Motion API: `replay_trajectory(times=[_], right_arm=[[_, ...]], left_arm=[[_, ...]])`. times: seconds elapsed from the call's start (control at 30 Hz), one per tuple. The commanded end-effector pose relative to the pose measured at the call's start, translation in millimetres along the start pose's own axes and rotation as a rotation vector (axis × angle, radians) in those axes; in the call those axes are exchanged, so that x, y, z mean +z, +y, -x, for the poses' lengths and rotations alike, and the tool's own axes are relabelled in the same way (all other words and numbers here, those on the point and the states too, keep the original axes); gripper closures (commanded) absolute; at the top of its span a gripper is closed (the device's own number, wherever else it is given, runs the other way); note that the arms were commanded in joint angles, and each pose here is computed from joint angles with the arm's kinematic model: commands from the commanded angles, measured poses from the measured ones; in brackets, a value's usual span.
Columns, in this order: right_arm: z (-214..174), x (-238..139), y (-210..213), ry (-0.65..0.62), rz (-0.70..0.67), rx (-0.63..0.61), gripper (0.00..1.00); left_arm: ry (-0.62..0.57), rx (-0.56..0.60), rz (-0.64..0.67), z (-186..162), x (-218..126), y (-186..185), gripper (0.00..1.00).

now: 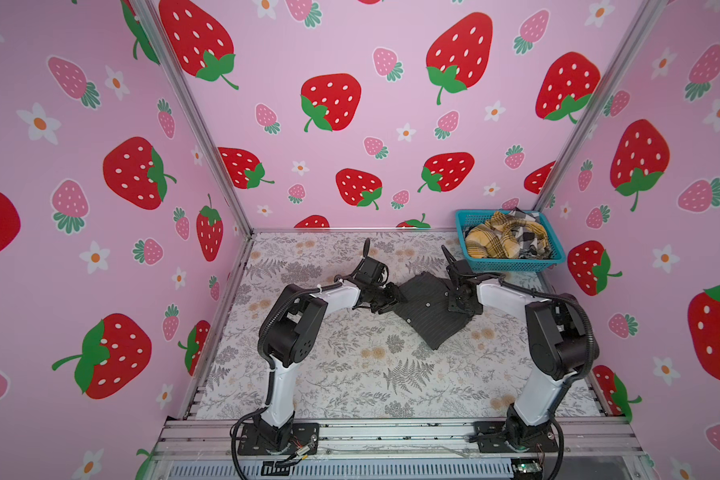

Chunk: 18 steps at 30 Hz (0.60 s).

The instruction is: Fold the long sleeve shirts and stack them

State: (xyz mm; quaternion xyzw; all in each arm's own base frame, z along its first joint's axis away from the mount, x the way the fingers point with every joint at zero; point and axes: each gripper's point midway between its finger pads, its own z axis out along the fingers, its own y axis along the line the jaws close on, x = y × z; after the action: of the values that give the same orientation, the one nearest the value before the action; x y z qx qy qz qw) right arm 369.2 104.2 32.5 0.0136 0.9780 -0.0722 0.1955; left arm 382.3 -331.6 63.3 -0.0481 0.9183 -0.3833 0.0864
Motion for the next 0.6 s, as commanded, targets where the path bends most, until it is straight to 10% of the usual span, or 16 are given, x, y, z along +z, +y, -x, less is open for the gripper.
replay_trajectory(times=[0.0,0.4,0.57], right_arm=[[-26,14,-26,0.100,-0.072,0.015,0.44],[-13,11,35,0.068,0.206,-0.127,0.46],[-16,2,72,0.057,0.256,-0.236,0.48]], left_arm=[[-0.049,0.056,0.049,16,-23,-18,0.39],[0.057,0.047,0.255,41,14,46,0.35],[0.123,0.030,0.234,18,13,53,0.56]])
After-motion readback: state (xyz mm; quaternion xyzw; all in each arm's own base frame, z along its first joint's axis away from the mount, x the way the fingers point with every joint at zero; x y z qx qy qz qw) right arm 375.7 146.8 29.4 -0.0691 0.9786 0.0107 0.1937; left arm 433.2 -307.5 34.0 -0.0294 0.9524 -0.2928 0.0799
